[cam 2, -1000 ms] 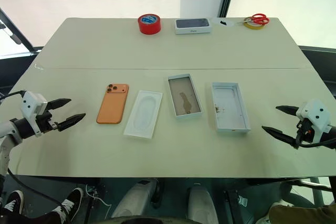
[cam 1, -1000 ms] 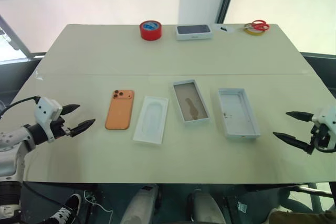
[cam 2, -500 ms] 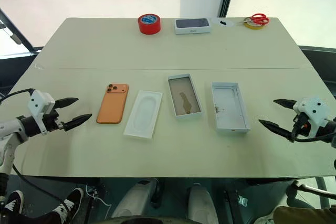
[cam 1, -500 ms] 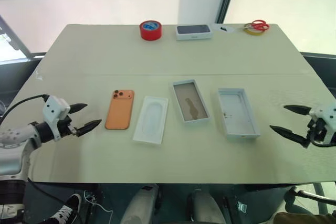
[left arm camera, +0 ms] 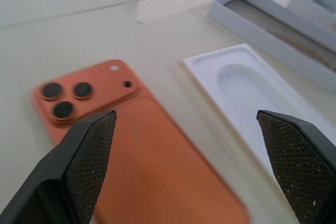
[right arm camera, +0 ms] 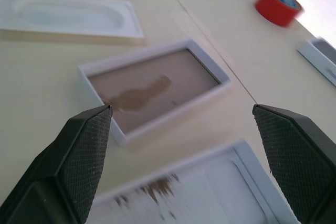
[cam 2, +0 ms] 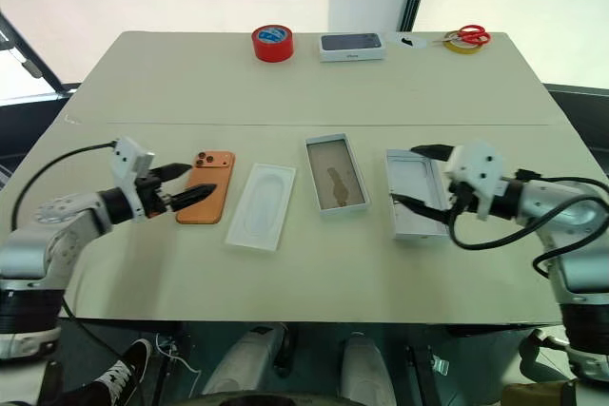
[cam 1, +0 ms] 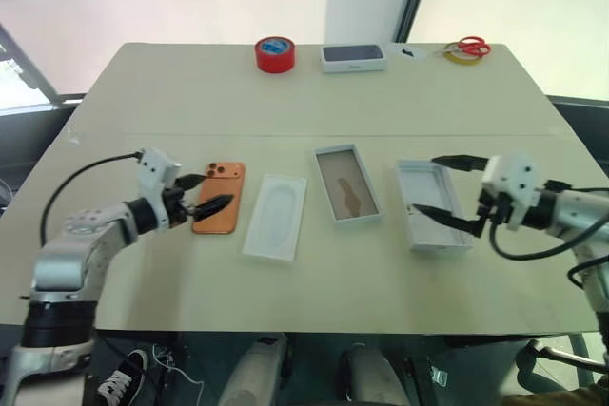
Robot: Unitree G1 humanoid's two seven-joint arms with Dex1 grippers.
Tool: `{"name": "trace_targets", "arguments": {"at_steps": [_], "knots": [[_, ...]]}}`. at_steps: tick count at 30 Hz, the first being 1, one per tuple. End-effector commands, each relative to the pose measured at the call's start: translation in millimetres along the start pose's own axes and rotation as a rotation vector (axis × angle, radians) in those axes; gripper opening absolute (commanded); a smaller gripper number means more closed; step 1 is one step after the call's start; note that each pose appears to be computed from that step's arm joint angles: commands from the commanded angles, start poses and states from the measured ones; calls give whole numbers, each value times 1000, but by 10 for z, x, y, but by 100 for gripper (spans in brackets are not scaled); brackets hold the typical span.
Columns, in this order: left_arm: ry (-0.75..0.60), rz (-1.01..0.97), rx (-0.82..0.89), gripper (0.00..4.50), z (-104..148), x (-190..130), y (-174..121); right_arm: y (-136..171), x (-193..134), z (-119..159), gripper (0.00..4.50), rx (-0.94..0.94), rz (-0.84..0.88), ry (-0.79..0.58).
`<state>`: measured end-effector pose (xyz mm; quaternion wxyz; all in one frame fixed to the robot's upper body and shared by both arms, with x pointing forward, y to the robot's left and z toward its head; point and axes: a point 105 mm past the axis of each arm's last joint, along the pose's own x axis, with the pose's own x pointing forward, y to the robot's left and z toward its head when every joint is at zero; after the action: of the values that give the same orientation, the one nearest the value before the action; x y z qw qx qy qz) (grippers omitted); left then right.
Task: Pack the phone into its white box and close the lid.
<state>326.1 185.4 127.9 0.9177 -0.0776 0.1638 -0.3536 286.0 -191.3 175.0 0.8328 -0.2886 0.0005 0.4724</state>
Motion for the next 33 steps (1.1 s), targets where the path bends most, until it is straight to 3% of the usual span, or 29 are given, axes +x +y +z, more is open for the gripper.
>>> {"name": "trace_targets", "arguments": {"at_steps": [1,8,11,17,25,33], "knots": [[23,-16,-156,450,62,84,-83,77,79,122,447,-30,33,-32],[129,-66,-286,450,-59,192,-263,36,102,106,447,-34,25,-22],[209,-61,-261,450,-181,189,-298,22,107,99,447,-39,17,-20],[226,-109,-421,450,-205,241,-328,52,168,129,447,-42,8,-39],[268,-85,-477,450,-260,370,-312,12,206,157,447,-57,-9,-50],[251,-59,-546,67,-285,371,-250,107,310,140,450,-48,14,-63]]}}
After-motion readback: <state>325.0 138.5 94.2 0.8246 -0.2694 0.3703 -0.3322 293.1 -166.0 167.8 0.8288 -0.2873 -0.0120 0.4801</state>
